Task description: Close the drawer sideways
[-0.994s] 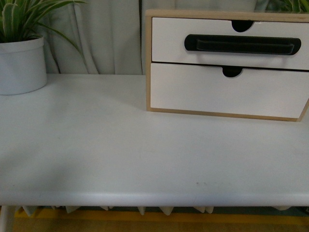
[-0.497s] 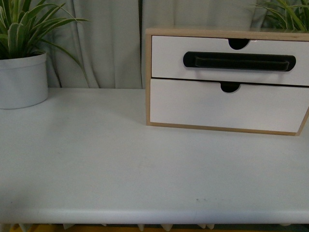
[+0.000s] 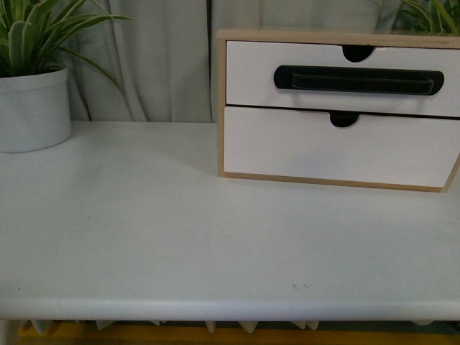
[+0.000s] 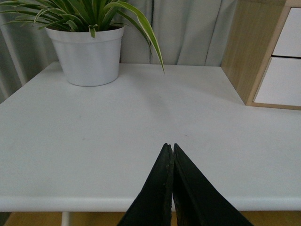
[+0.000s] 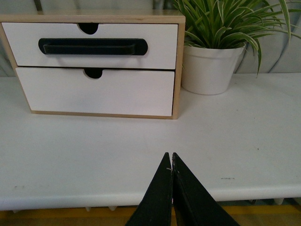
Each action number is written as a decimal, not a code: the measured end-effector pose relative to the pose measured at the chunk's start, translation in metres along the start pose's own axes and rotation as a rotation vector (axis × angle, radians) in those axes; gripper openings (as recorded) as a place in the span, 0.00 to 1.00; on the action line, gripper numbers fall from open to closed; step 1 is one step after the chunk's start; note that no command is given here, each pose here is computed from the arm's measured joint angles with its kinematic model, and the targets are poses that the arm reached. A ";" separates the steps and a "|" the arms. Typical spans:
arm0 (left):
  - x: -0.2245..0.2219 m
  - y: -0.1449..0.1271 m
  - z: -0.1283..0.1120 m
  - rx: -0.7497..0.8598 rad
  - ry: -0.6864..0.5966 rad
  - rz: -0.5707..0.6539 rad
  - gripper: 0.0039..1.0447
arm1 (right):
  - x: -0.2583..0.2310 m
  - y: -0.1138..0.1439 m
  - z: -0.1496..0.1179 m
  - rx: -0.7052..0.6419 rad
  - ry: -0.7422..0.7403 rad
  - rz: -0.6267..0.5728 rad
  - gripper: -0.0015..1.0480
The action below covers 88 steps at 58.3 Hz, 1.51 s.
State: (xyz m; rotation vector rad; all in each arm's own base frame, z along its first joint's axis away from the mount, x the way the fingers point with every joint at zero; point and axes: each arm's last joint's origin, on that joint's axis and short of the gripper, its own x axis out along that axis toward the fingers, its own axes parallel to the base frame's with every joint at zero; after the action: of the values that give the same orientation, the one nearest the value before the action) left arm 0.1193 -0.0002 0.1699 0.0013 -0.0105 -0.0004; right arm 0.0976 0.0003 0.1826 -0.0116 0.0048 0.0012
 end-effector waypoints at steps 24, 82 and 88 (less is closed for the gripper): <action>-0.009 0.000 0.000 0.000 -0.003 -0.002 0.04 | 0.000 0.000 -0.018 0.001 -0.001 -0.001 0.01; -0.022 0.000 -0.003 -0.003 0.004 -0.002 0.60 | 0.000 0.000 -0.017 0.001 -0.004 0.000 0.52; -0.022 0.000 -0.003 -0.003 0.004 -0.002 0.77 | 0.000 0.000 -0.017 0.001 -0.004 -0.001 0.69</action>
State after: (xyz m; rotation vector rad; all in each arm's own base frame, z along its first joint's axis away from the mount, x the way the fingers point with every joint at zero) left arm 0.0973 -0.0002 0.1668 -0.0017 -0.0067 -0.0023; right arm 0.0975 0.0002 0.1652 -0.0105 0.0010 0.0004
